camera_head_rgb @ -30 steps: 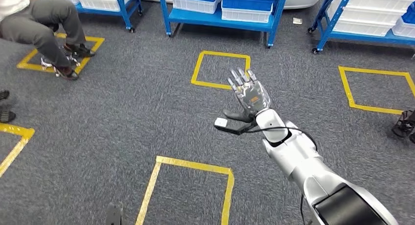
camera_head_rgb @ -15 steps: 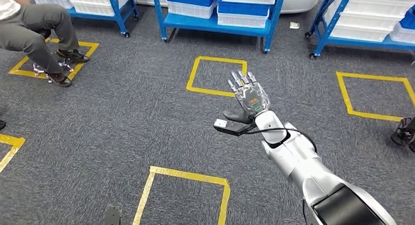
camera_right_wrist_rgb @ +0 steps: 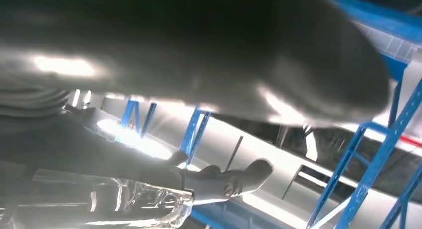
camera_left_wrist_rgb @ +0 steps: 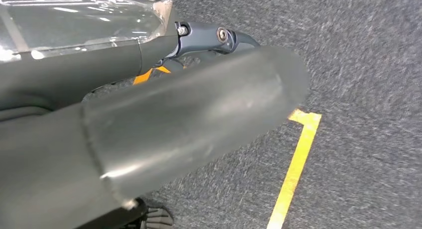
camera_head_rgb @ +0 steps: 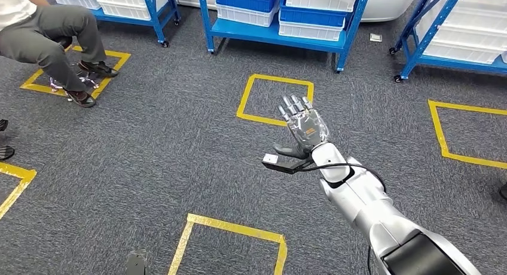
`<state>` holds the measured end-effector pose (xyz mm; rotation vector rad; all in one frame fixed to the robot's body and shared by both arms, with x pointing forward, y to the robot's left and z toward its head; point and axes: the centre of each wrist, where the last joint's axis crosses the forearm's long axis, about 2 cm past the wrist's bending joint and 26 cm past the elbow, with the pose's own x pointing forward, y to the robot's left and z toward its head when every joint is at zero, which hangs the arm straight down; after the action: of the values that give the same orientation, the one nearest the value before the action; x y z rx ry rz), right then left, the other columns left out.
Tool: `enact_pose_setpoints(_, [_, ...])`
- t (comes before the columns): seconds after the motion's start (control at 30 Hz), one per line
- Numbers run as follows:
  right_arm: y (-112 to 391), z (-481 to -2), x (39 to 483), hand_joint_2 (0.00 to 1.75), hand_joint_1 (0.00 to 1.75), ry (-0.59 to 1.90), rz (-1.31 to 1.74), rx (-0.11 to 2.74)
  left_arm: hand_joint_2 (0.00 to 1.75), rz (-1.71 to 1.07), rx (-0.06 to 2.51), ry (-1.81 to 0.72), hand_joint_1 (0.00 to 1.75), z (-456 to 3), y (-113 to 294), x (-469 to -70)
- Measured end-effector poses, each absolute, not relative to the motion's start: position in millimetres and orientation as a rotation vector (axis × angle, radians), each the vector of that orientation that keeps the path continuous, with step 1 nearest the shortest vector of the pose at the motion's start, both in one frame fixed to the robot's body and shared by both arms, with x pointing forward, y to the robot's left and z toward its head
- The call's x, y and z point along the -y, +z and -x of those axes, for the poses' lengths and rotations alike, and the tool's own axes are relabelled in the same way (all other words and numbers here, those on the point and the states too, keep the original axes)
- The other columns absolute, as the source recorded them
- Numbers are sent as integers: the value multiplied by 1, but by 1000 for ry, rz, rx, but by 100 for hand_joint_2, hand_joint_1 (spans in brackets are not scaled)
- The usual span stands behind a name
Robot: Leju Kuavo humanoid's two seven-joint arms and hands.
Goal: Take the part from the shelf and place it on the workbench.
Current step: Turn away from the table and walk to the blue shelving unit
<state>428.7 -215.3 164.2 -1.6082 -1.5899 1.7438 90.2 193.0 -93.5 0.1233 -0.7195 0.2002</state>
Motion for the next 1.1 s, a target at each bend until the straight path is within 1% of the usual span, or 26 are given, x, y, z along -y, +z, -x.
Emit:
enact_pose_setpoints(0.7, [177, -435, 209, 0, 0, 1727, 1633, 1618, 0, -136, 719, 220, 0, -94, -92, -189])
enact_pose_setpoints(1.1, [170, -432, 209, 0, 0, 1769, 1600, 1616, 0, -131, 726, 231, 0, -94, -91, -186])
